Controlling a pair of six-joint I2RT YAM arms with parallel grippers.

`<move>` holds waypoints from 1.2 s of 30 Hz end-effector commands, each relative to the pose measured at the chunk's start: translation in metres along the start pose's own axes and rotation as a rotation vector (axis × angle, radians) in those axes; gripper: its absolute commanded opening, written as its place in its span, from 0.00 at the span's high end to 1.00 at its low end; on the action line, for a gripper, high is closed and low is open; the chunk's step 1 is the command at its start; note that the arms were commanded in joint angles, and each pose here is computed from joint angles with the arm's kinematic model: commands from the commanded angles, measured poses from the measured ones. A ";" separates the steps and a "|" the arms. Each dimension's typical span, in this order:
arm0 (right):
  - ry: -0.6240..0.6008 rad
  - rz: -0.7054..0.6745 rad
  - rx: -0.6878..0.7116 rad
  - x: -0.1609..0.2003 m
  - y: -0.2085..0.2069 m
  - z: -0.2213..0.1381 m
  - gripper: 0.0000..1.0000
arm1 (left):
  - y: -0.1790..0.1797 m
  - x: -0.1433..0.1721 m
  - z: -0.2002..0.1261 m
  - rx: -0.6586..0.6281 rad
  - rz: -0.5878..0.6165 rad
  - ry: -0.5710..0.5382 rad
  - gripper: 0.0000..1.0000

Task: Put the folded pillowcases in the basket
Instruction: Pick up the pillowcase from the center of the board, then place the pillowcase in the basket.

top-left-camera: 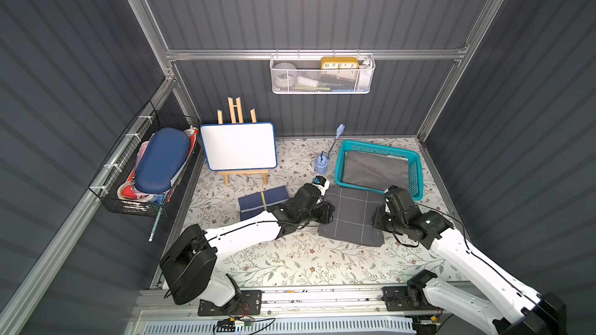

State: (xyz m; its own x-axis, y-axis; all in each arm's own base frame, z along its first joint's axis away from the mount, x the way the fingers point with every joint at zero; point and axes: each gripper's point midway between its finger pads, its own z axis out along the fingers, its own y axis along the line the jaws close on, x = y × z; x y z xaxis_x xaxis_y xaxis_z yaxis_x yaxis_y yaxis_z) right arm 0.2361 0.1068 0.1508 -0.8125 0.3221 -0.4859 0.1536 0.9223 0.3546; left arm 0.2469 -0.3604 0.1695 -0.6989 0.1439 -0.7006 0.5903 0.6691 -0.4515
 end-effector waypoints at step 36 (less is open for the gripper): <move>-0.293 0.293 0.135 -0.201 -0.074 0.009 1.00 | -0.025 -0.196 0.150 0.002 0.122 -0.212 1.00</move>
State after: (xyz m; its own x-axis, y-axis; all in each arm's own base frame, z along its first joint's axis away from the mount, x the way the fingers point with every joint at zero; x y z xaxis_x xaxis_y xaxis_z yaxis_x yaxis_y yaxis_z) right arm 0.3779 -0.0221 0.1967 -0.5836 0.5752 -0.5732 0.4576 0.8161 0.3530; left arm 0.4188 -0.5131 0.2267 -0.5361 0.0956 -0.8387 0.6599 0.6671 -0.3458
